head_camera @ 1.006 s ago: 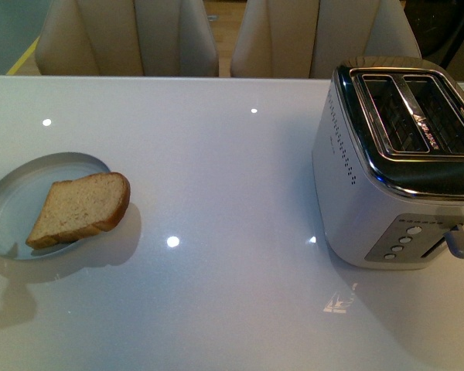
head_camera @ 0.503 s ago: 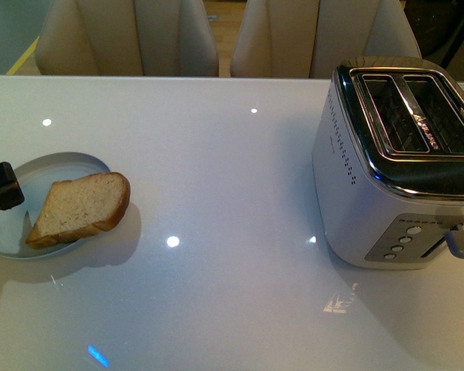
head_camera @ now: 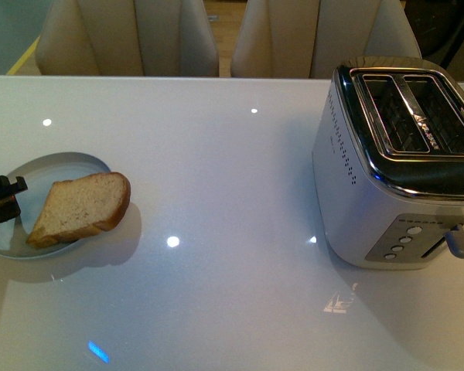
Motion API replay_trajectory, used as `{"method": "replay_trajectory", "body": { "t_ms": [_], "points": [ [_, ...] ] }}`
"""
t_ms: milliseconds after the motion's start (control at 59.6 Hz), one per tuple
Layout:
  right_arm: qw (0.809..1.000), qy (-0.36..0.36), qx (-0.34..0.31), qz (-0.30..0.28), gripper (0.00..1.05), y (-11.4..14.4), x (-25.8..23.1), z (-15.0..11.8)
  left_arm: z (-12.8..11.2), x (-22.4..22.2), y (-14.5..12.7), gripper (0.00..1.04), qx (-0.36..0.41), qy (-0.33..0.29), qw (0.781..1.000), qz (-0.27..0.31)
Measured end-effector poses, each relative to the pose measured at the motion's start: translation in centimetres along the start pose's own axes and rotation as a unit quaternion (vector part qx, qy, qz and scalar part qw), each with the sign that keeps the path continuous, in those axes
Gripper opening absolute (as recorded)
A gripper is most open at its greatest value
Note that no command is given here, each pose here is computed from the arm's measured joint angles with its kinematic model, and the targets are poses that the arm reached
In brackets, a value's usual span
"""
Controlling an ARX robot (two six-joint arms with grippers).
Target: Left arm holds plate, right arm toasts bread
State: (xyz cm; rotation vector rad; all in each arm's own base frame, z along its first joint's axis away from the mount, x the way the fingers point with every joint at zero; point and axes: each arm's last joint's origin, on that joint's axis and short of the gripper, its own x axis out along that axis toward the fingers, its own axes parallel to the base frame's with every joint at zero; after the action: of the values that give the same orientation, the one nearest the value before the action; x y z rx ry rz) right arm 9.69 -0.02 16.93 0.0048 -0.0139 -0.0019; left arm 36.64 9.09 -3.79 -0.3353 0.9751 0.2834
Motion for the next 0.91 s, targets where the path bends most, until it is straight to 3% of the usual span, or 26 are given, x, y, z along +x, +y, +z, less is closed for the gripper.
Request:
{"method": "replay_trajectory", "body": {
  "t_ms": [335,688,905],
  "points": [
    [1.000,0.000,0.000,0.000,0.96,0.0,0.0,0.0,0.0,-0.3,0.7,0.04,-0.058,0.014,0.997,-0.041],
    [1.000,0.000,0.000,0.000,0.96,0.0,0.0,0.0,-0.8,-1.8,2.3,0.03,-0.133,0.023,0.988,-0.076],
    [1.000,0.000,0.000,0.000,0.96,0.0,0.0,0.0,-0.1,-4.3,3.1,0.03,-0.148,0.009,0.985,-0.090]
  ]
}}
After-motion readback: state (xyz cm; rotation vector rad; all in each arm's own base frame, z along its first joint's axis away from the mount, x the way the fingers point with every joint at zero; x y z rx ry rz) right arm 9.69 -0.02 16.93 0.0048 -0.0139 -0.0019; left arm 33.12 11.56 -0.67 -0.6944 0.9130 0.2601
